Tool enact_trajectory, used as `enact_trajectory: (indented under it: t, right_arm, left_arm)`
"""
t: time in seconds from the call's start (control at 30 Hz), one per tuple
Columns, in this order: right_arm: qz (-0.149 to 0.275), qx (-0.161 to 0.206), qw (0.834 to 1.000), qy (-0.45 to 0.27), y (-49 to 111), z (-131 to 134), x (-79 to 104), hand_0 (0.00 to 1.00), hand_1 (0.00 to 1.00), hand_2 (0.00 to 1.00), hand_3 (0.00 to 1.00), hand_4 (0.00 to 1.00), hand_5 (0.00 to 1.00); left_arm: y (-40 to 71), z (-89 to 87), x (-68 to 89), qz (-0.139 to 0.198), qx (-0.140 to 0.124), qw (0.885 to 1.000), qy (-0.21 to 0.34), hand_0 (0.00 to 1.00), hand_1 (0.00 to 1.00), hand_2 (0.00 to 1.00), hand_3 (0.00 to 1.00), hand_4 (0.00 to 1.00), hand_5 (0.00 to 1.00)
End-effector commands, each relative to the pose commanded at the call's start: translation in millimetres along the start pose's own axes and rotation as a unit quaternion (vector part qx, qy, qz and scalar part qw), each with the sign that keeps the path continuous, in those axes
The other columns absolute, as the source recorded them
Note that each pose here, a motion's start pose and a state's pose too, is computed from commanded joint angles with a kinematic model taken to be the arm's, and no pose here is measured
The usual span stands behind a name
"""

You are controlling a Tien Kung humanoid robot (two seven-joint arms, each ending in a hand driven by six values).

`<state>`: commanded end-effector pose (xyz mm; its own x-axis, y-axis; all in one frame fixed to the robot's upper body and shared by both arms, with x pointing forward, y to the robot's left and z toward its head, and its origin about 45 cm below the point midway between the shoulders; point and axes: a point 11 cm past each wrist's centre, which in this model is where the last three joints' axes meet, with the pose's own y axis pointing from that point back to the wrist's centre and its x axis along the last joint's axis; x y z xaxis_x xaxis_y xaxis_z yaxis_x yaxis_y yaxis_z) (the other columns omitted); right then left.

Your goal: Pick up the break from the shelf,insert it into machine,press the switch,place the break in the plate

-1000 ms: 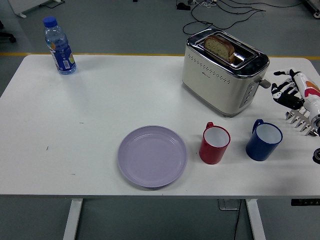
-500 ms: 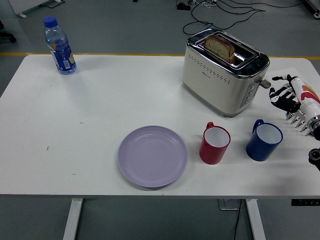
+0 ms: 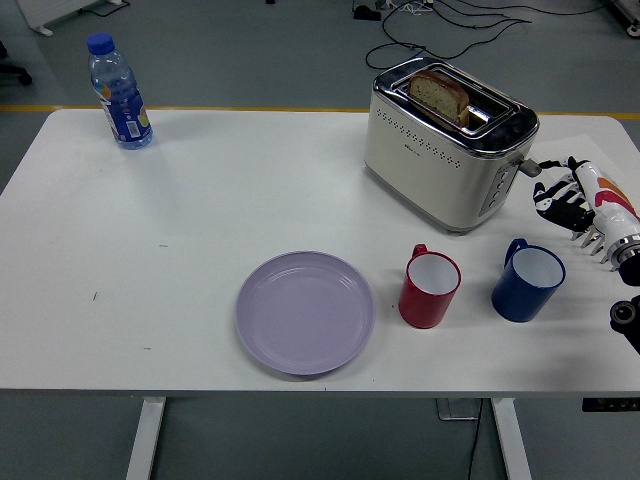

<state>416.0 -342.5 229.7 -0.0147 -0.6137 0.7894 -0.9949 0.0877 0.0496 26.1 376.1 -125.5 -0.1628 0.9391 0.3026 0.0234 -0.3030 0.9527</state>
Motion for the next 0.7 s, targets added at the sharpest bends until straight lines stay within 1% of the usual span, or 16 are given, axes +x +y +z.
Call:
enact_trajectory:
  t: [0.43, 0.7]
  right_arm:
    - [-0.002, -0.008, 1.000, 0.000, -5.7, 0.3, -5.7, 0.344, 0.355, 0.433, 0.735, 0.523, 0.358]
    - [-0.001, -0.011, 1.000, 0.001, -6.5, 1.2, -5.3, 0.344, 0.354, 0.432, 0.735, 0.522, 0.357]
  left_arm:
    - [0.2, 4.2, 2.0, 0.002, -0.005, 1.000, 0.002, 0.661, 0.672, 0.672, 0.611, 0.353, 0.945]
    - [0.5, 7.1, 3.0, 0.003, -0.008, 1.000, 0.002, 0.662, 0.667, 0.667, 0.611, 0.353, 0.943]
